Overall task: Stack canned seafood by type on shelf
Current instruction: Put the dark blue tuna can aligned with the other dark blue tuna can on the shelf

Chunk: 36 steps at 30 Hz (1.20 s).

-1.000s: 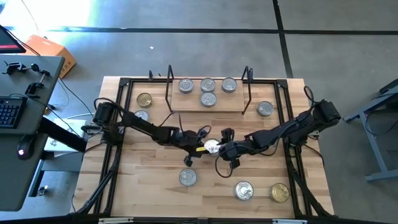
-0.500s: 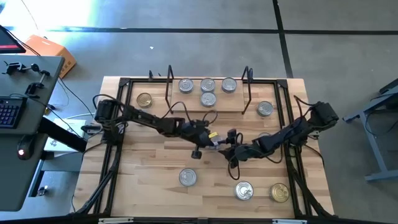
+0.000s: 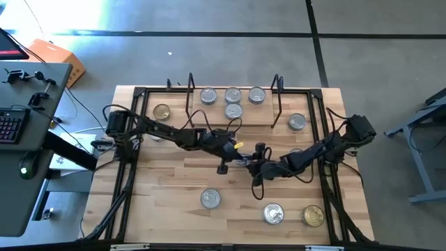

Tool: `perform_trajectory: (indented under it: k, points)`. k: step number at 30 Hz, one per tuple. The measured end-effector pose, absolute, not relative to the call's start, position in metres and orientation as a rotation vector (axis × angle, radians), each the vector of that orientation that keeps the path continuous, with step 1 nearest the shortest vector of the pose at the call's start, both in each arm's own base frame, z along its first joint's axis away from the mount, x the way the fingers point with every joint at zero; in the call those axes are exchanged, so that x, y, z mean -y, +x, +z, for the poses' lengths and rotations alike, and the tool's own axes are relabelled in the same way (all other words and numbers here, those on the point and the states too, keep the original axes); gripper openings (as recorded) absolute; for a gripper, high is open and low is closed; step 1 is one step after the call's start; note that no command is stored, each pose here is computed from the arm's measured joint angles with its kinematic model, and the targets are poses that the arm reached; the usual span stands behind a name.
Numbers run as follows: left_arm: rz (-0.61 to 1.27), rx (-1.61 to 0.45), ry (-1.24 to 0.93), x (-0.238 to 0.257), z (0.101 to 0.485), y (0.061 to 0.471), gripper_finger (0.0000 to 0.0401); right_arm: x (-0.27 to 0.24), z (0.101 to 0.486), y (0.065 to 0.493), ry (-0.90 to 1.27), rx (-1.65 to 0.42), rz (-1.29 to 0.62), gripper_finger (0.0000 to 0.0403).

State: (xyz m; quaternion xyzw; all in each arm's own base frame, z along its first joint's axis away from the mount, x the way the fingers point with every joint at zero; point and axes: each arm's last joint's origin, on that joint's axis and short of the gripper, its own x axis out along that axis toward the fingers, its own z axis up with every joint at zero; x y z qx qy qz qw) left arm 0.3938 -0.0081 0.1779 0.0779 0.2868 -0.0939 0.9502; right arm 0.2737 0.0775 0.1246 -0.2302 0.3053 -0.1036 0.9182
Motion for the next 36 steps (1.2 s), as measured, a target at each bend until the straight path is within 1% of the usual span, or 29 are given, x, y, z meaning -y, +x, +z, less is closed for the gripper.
perform_trajectory:
  k: [5, 9, 13, 18, 21, 23, 26, 30, 33, 36]
  points:
    - [-0.248, -0.608, 0.284, 0.017, 0.191, 0.384, 0.0074, -0.078, 0.119, 0.268, -0.358, -0.622, -0.235, 0.0118]
    - [-0.235, -0.635, 0.358, 0.025, 0.191, 0.381, 0.0124, -0.079, 0.114, 0.257, -0.253, -0.511, -0.245, 0.0118]
    - [-0.217, -0.634, 0.342, 0.027, 0.183, 0.377, 0.0154, -0.081, 0.117, 0.246, -0.178, -0.357, -0.238, 0.0118]
    - [-0.157, -0.514, 0.288, 0.025, 0.175, 0.373, 0.0163, -0.084, 0.119, 0.24, -0.185, -0.289, -0.246, 0.0117]
    - [-0.099, -0.456, 0.285, 0.025, 0.163, 0.364, 0.0163, -0.088, 0.12, 0.239, -0.188, -0.276, -0.229, 0.0118]
    - [-0.069, -0.379, 0.255, 0.024, 0.158, 0.357, 0.0163, -0.09, 0.122, 0.238, -0.182, -0.257, -0.228, 0.0118]
    - [-0.049, -0.259, 0.204, 0.023, 0.152, 0.349, 0.0163, -0.093, 0.127, 0.237, -0.181, -0.209, -0.274, 0.0117]
    - [-0.045, -0.179, 0.17, 0.023, 0.144, 0.345, 0.0163, -0.094, 0.132, 0.238, -0.211, -0.169, -0.281, 0.0117]
    - [-0.058, -0.174, 0.157, 0.024, 0.142, 0.347, 0.0163, -0.094, 0.132, 0.238, -0.216, -0.17, -0.29, 0.0117]
    - [-0.051, -0.184, 0.095, 0.022, 0.14, 0.347, 0.0166, -0.094, 0.132, 0.238, -0.215, -0.167, -0.289, 0.0117]
